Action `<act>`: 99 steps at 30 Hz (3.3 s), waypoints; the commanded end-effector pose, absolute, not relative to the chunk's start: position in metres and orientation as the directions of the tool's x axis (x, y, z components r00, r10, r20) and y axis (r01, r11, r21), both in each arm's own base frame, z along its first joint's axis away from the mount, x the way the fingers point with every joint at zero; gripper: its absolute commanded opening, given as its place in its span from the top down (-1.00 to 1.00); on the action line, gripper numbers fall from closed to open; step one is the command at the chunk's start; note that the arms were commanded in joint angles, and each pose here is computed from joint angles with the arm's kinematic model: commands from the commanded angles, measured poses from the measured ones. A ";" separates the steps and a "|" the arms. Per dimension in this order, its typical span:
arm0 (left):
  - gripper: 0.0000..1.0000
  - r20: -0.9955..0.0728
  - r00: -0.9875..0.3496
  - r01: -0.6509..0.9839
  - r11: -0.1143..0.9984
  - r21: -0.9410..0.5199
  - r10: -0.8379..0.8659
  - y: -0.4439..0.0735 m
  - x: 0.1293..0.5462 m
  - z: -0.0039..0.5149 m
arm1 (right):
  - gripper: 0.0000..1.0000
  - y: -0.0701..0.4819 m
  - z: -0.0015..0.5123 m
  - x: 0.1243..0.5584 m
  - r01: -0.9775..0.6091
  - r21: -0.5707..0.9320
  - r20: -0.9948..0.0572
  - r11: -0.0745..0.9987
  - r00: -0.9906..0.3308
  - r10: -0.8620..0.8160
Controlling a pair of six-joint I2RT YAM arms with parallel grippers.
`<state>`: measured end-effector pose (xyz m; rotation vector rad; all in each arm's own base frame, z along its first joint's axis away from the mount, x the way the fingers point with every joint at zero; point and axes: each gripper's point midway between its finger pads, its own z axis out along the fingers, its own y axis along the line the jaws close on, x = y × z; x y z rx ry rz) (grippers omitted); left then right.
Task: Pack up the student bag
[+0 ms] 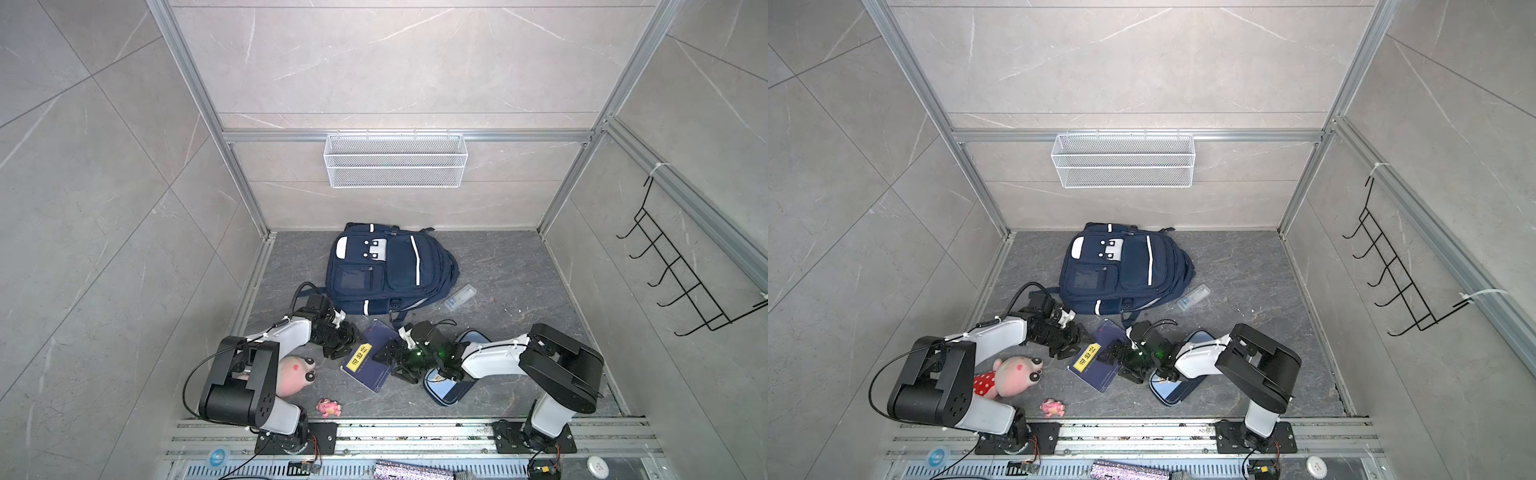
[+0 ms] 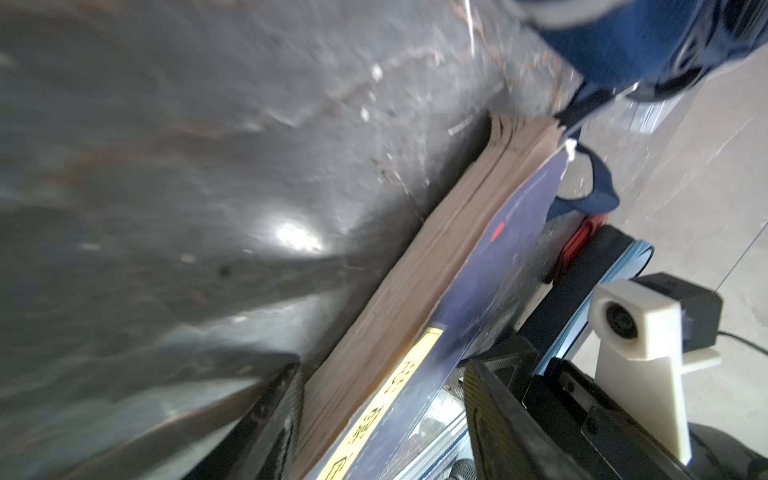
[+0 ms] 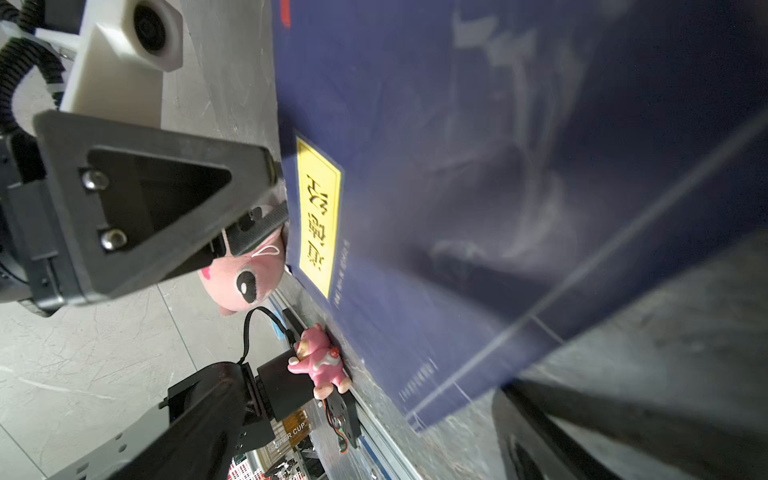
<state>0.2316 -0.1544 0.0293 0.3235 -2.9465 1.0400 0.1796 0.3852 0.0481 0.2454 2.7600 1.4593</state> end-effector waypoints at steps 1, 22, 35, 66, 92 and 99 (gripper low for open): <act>-0.22 0.194 -0.954 -0.296 0.812 -0.503 -0.228 -0.142 0.192 0.002 | -0.91 0.321 -0.034 0.172 0.313 0.584 0.117 0.749 -0.945 0.304; 0.41 0.210 -0.954 -0.292 0.827 -0.480 -0.215 -0.147 0.167 -0.012 | -0.83 0.284 -0.009 0.223 0.194 0.542 -0.035 0.818 -0.967 0.252; 0.49 0.236 -0.950 -0.293 0.838 -0.461 -0.203 -0.155 0.154 -0.023 | -0.73 0.317 -0.007 0.226 0.067 0.661 -0.049 0.748 -0.990 0.132; -0.15 -0.329 -0.944 0.222 0.693 -0.686 -0.022 -0.195 0.214 0.135 | 1.00 0.328 0.133 0.207 -0.540 0.649 -0.405 0.536 -0.841 -0.358; -0.34 -0.675 -0.719 0.694 0.214 -0.688 0.165 -0.264 0.257 0.344 | 1.00 0.286 0.273 0.201 -0.857 0.455 -0.645 0.242 -0.505 -0.573; -0.37 -0.625 -0.752 0.656 0.136 -0.743 0.210 -0.273 0.253 0.342 | 1.00 0.288 0.279 0.210 -0.868 0.436 -0.677 0.238 -0.491 -0.548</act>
